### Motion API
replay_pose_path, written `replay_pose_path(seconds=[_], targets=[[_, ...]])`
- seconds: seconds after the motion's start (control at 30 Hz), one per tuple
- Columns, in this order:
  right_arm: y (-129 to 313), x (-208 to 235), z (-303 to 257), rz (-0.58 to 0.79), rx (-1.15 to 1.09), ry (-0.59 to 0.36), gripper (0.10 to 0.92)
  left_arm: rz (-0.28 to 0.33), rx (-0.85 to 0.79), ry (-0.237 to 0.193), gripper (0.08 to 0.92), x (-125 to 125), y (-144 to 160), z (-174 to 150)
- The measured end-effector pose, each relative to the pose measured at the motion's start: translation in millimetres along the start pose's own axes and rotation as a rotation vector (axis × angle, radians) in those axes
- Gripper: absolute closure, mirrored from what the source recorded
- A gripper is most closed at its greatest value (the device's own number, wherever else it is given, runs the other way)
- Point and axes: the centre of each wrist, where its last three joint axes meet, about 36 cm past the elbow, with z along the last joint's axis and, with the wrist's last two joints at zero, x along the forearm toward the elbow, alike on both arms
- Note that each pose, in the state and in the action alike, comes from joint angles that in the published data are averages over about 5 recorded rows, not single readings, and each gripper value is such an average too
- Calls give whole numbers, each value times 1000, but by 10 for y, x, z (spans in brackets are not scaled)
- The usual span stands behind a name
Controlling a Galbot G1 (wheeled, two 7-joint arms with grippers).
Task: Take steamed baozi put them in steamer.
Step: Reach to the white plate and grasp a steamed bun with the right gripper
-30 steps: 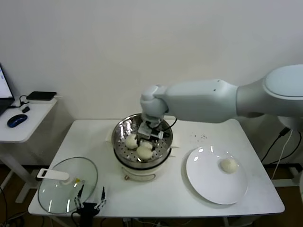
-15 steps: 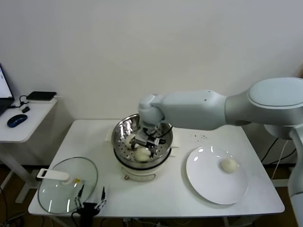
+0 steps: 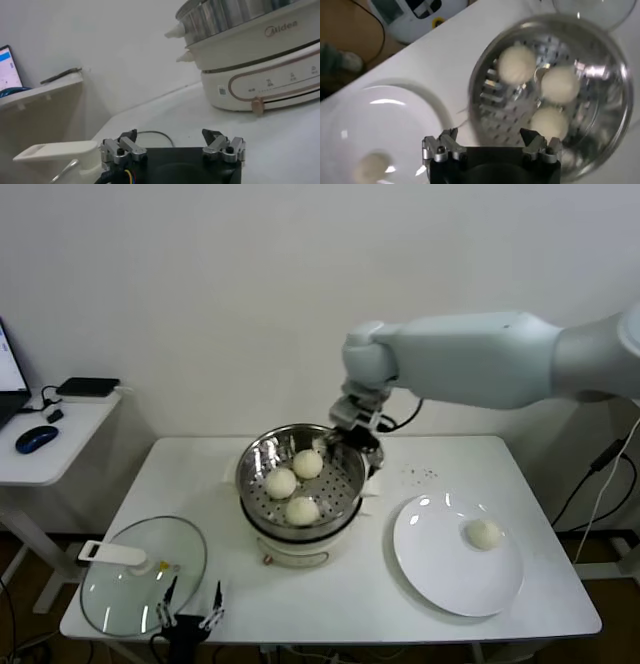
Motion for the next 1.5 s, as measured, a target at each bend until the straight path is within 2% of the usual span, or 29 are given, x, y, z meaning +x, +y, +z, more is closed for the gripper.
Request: replay_pose_path(seconds=[0.27,0.5,0.73,1.07,1.5], targets=[[823,-65,831,-48,-287,32,200,4,0,0,177,5,-9,-2],[1550,-528,1294,-67,-484,53,200,4,0,2,177,12,-7,5],[2103,-1078,1516,-75,-630,70,200,4,-2,7,177,29,5,12],[2436,-1695,1566,-59,-726,88,200,7,-4,9,177,52,1,13],[2562,-2101,1565,-51,-778,98,200,6,-5,11,177,57,4,21]])
